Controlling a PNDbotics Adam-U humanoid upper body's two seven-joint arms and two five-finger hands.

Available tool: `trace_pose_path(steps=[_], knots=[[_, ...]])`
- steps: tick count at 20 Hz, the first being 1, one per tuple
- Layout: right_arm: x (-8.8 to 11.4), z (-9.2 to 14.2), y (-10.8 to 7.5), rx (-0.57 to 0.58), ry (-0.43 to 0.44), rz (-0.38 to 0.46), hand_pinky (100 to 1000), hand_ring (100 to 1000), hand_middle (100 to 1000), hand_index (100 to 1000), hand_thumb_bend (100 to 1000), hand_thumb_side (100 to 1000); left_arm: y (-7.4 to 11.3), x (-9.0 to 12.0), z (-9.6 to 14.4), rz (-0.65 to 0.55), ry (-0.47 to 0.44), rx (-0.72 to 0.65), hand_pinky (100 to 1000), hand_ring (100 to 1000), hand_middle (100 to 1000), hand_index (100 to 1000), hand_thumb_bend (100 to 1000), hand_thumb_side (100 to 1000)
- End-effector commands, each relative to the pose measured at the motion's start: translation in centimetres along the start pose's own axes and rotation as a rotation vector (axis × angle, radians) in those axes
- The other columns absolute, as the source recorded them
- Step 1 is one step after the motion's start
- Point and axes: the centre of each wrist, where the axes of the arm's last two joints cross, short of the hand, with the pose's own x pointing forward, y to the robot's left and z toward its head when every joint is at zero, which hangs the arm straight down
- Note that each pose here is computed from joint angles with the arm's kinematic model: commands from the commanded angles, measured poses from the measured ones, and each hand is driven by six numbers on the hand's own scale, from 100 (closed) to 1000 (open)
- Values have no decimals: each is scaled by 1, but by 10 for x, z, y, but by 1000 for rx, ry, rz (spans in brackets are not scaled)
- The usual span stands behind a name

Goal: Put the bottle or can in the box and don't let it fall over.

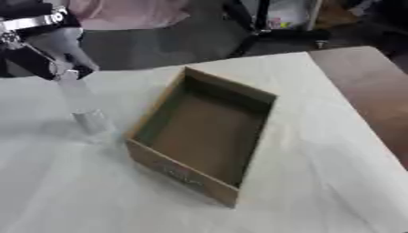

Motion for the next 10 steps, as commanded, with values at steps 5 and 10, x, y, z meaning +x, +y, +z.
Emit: trace_pose_path(steps=[5,10], knots=[[8,-5,-5,0,-23,17,810,1000,773,908,100,476,18,6,10,-153,-134,-153,100,100,100,177,285,100],[10,-6,-5,2,-23,20,810,1000,773,907,100,473,19,6,11,-87,-134,-132,100,100,100,171,238,100]])
